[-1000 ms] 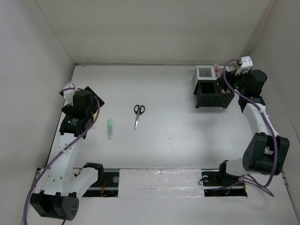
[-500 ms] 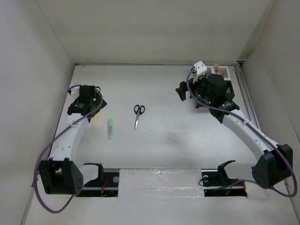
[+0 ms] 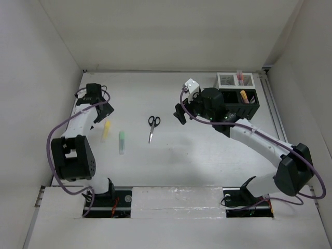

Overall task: Sort the stationery into containers
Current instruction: Pick up the pen from the center of the board.

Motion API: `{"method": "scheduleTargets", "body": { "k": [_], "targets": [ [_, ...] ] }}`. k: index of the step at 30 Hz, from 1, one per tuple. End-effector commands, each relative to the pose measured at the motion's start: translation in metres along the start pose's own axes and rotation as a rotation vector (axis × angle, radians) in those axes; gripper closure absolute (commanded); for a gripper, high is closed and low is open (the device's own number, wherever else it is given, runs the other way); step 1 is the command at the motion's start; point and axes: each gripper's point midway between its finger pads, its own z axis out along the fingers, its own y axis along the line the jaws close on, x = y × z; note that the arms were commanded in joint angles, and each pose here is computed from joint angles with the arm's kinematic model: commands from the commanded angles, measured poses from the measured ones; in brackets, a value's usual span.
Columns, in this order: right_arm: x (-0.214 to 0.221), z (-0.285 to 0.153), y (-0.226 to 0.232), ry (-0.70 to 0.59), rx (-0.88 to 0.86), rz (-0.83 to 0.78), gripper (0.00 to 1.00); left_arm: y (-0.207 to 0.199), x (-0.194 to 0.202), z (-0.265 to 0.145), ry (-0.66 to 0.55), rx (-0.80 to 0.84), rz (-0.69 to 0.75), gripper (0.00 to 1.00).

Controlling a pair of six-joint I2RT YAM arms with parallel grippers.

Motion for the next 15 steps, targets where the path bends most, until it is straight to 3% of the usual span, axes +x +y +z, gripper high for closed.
{"method": "scheduleTargets", "body": {
  "k": [1, 7, 15],
  "targets": [
    [-0.031, -0.004, -0.004, -0.072, 0.001, -0.024, 0.0, 0.007, -0.007, 0.023, 0.048, -0.056, 0.015, 0.03],
    [-0.031, -0.004, 0.004, -0.075, -0.029, -0.027, 0.0, -0.008, -0.005, 0.055, 0.13, -0.08, 0.08, 0.09],
    [-0.024, 0.007, 0.005, -0.054, -0.04, -0.024, 0.0, -0.009, 0.002, 0.052, 0.122, -0.024, 0.097, 0.09]
  ]
}}
